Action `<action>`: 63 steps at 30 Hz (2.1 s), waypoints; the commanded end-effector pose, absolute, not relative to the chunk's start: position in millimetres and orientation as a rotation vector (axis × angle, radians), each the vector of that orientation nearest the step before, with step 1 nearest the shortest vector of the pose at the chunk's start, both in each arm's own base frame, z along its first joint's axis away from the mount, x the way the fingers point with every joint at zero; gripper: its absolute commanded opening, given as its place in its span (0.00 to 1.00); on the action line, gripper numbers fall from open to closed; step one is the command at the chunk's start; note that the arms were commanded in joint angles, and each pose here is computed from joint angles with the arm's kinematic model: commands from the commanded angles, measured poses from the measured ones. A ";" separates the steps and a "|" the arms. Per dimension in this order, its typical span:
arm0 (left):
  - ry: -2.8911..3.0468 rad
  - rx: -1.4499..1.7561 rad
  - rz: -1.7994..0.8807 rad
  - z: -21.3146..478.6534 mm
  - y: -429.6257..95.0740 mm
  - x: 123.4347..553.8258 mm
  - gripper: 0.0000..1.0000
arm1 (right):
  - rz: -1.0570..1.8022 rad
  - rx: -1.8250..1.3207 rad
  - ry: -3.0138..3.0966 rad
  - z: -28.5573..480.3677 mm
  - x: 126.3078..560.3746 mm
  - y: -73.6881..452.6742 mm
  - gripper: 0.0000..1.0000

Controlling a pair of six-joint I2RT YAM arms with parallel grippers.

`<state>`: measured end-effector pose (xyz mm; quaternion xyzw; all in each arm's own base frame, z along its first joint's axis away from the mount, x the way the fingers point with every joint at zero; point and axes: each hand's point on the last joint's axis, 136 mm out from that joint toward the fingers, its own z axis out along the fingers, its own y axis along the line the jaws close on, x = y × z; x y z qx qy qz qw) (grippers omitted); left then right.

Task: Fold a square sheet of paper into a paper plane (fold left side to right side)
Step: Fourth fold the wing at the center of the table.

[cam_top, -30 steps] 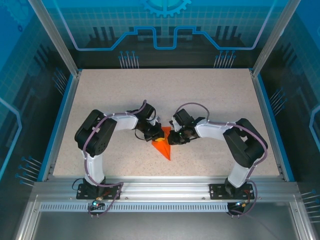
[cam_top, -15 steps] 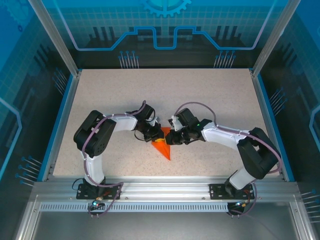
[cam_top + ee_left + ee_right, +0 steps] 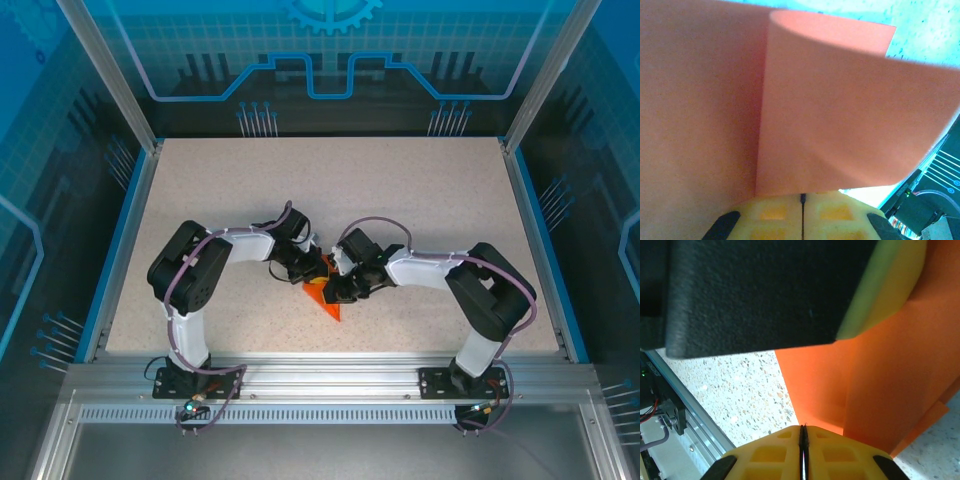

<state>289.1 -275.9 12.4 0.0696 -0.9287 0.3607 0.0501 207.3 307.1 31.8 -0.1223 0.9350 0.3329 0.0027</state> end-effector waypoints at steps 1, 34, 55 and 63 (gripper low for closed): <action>-2.804 0.318 0.853 -20.9 -250.5 261.6 0.09 | 1.045 -0.392 2.977 29.3 198.3 308.9 0.11; -2.809 0.318 0.831 -24.0 -249.3 262.0 0.09 | 0.794 -0.387 3.152 -7.5 159.9 271.7 0.11; -2.818 0.320 0.789 -30.4 -246.7 264.0 0.09 | 0.710 -0.502 3.236 -4.5 131.7 252.9 0.11; -2.819 0.323 0.775 -32.1 -245.2 263.4 0.09 | 0.699 -0.509 3.256 -5.1 125.8 248.2 0.11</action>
